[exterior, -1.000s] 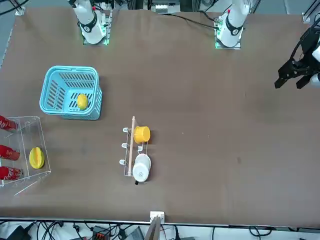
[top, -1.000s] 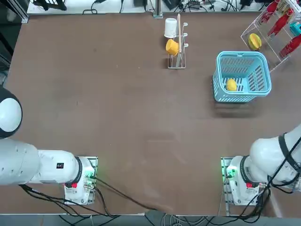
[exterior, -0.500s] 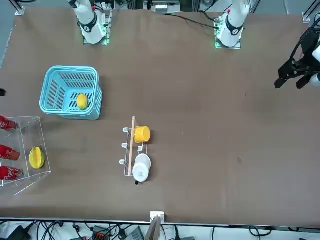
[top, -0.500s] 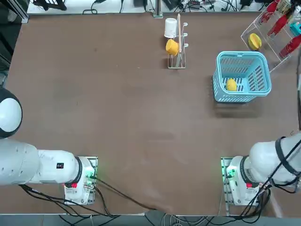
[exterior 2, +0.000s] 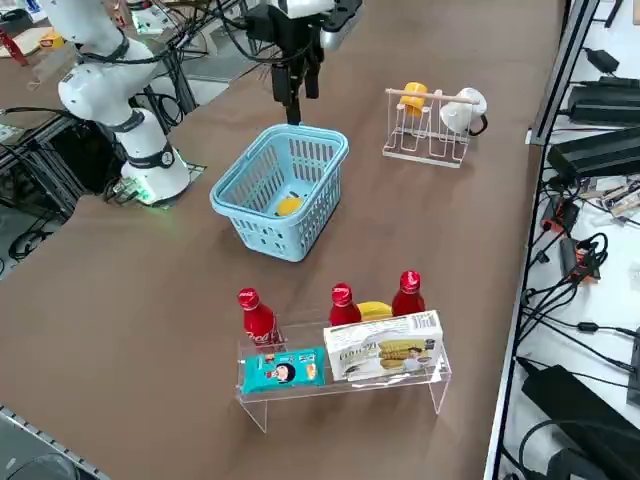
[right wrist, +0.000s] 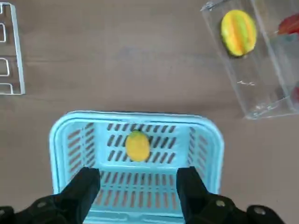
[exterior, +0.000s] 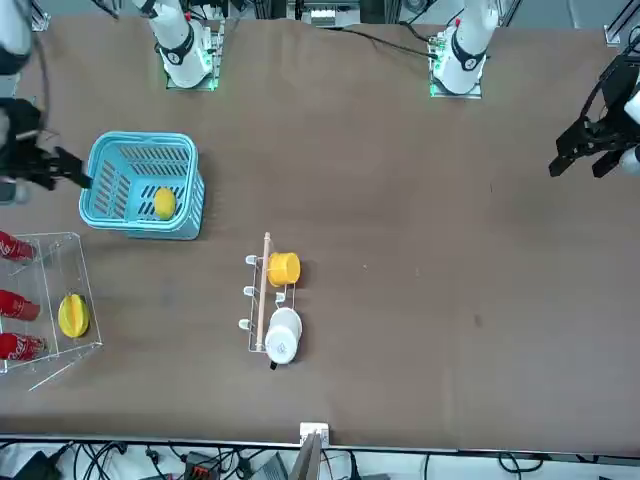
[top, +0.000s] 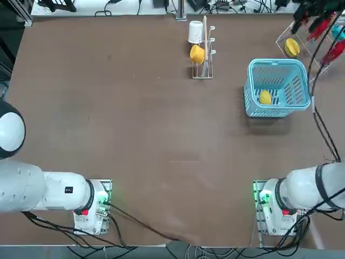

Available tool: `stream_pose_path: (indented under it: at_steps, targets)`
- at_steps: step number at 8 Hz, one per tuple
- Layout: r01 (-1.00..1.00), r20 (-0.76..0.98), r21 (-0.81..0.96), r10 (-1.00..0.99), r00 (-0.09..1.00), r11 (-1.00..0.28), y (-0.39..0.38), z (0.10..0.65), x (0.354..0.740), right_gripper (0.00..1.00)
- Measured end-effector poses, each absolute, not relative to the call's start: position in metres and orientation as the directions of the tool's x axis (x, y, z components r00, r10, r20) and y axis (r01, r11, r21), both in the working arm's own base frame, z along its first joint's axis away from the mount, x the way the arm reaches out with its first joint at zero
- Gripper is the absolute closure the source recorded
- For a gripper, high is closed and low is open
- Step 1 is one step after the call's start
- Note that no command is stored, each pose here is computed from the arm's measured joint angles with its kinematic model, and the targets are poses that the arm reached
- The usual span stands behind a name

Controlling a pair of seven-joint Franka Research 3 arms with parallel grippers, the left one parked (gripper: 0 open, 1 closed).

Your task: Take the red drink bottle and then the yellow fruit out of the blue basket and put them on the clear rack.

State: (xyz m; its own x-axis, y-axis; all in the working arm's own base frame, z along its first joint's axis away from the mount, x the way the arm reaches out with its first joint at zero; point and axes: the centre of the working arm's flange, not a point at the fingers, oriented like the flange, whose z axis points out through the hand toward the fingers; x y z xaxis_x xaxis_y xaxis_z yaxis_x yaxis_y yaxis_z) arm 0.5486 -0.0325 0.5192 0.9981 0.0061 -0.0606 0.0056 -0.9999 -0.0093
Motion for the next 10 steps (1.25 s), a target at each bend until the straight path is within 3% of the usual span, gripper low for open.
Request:
stream_pose_path:
  at_steps: [6, 10]
  targets:
    - [0.045, -0.088, -0.007, 0.046, 0.995, -0.999, -0.002, 0.373, 0.501, 0.00]
    - [0.093, -0.067, 0.030, 0.091, 0.994, -0.995, 0.001, 0.307, 0.470, 0.00]
